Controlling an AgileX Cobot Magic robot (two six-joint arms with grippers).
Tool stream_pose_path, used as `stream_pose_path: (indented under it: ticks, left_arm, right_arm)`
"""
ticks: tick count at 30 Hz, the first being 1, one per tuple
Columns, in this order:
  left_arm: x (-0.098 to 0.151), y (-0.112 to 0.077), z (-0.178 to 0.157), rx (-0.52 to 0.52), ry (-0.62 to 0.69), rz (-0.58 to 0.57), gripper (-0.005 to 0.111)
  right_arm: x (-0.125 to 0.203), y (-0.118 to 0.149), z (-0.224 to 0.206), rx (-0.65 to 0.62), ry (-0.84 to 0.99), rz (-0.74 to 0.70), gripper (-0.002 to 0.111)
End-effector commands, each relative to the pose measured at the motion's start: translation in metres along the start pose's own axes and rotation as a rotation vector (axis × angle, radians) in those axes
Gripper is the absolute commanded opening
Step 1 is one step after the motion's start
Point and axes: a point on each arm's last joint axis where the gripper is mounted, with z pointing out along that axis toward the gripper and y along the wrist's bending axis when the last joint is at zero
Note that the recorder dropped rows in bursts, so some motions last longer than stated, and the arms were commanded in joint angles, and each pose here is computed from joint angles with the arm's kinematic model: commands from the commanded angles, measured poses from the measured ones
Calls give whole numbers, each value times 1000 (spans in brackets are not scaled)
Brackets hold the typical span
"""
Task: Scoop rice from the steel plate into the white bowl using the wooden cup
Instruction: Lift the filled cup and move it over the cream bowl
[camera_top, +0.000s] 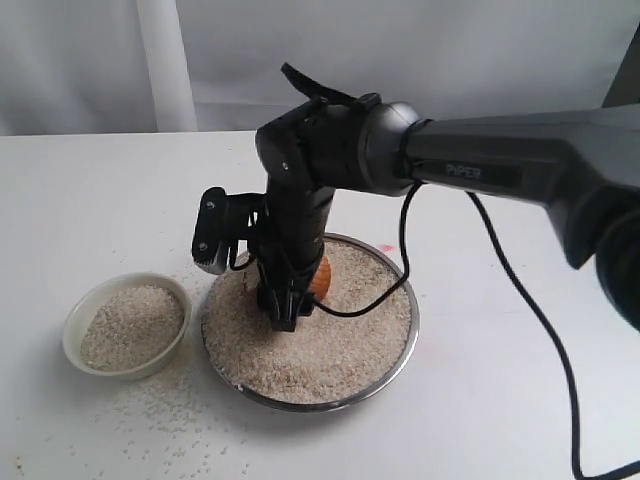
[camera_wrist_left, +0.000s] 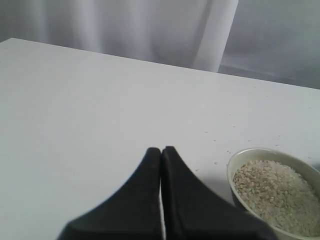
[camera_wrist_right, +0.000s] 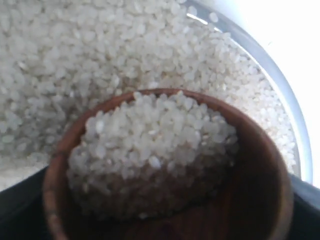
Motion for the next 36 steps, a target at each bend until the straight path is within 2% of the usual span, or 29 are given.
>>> stream_pose_path:
  ticks: [1,9,16,29,36]
  left_arm:
    - [-2,-1,-1,9,-10,-6,0]
    - [-2,-1,-1,9,-10,-6,0]
    - [-2,-1,-1,9,-10,-6,0]
    - [-2,-1,-1,9,-10,-6,0]
    - [-2,-1,-1,9,-10,-6,0]
  right_arm:
    - [10,-2,-23,28,-68,5,0]
    - [19,5,-35,93,-128,13,0]
    - [4,15,-42,114,-132,-62,0]
    - [-63,24,-85,320,-139,-321,0]
    - [-98,33,-74,398,-78,-420,0]
